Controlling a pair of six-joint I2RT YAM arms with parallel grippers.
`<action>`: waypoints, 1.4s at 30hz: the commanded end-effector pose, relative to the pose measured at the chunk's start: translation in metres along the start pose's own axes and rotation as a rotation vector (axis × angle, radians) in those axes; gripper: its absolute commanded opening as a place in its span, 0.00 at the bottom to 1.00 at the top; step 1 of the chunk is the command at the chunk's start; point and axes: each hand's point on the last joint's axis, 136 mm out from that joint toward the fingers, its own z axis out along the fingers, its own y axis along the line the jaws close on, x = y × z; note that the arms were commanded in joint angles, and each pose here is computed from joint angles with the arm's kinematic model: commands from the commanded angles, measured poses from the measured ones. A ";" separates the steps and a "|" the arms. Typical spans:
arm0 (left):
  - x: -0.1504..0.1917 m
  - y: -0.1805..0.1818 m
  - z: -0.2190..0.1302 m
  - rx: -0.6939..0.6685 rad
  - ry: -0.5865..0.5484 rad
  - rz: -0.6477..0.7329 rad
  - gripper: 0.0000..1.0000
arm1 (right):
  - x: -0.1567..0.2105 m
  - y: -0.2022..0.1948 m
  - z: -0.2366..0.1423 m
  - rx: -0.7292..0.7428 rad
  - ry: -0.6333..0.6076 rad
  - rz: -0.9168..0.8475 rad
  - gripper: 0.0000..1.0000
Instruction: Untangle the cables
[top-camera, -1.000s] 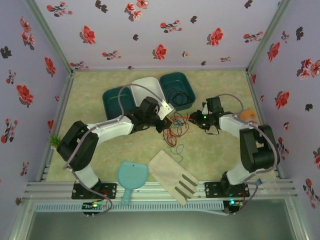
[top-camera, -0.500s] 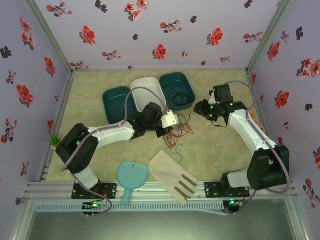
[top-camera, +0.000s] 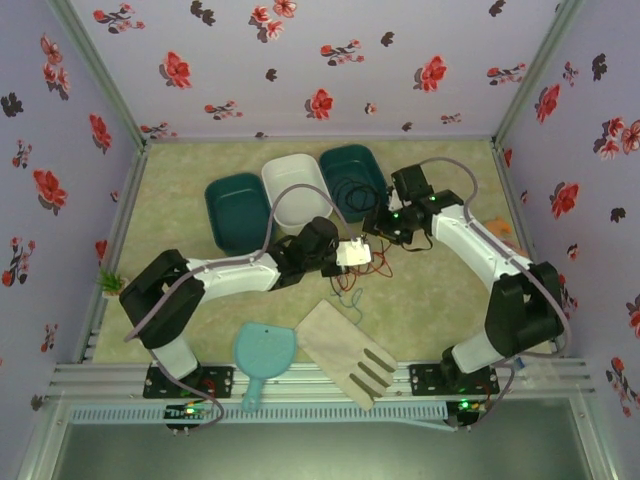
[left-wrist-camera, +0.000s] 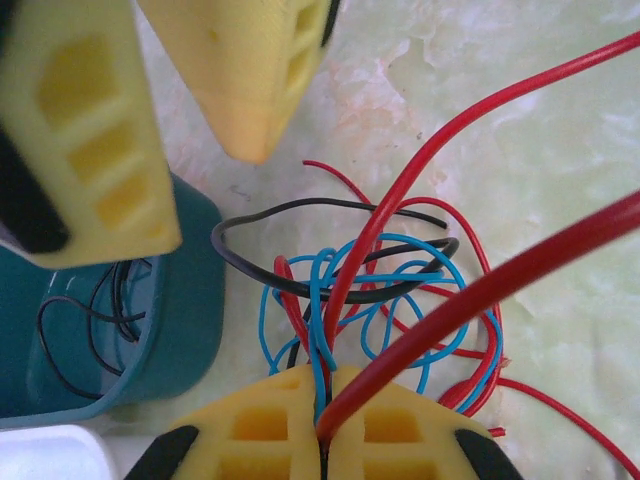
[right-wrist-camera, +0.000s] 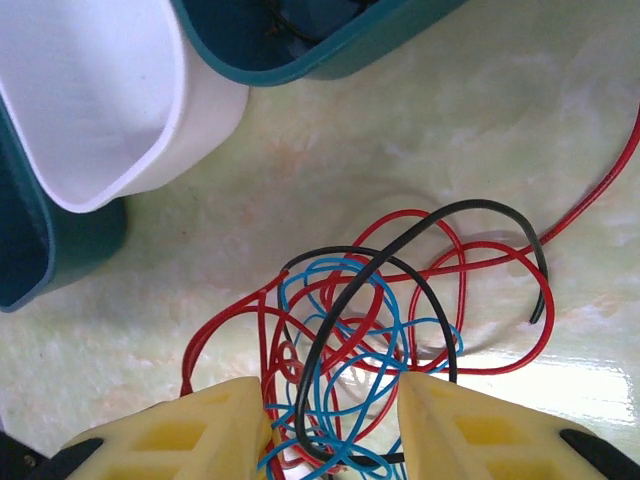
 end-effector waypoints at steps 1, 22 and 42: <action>-0.003 0.001 0.003 -0.026 -0.009 0.032 0.00 | -0.004 0.003 0.004 0.010 -0.007 0.033 0.39; -0.006 -0.009 0.001 -0.005 -0.016 0.019 0.00 | -0.015 0.008 0.020 0.013 -0.014 0.025 0.18; 0.018 -0.017 0.000 0.006 0.023 -0.079 0.00 | -0.022 -0.001 -0.107 0.143 -0.281 -0.056 0.00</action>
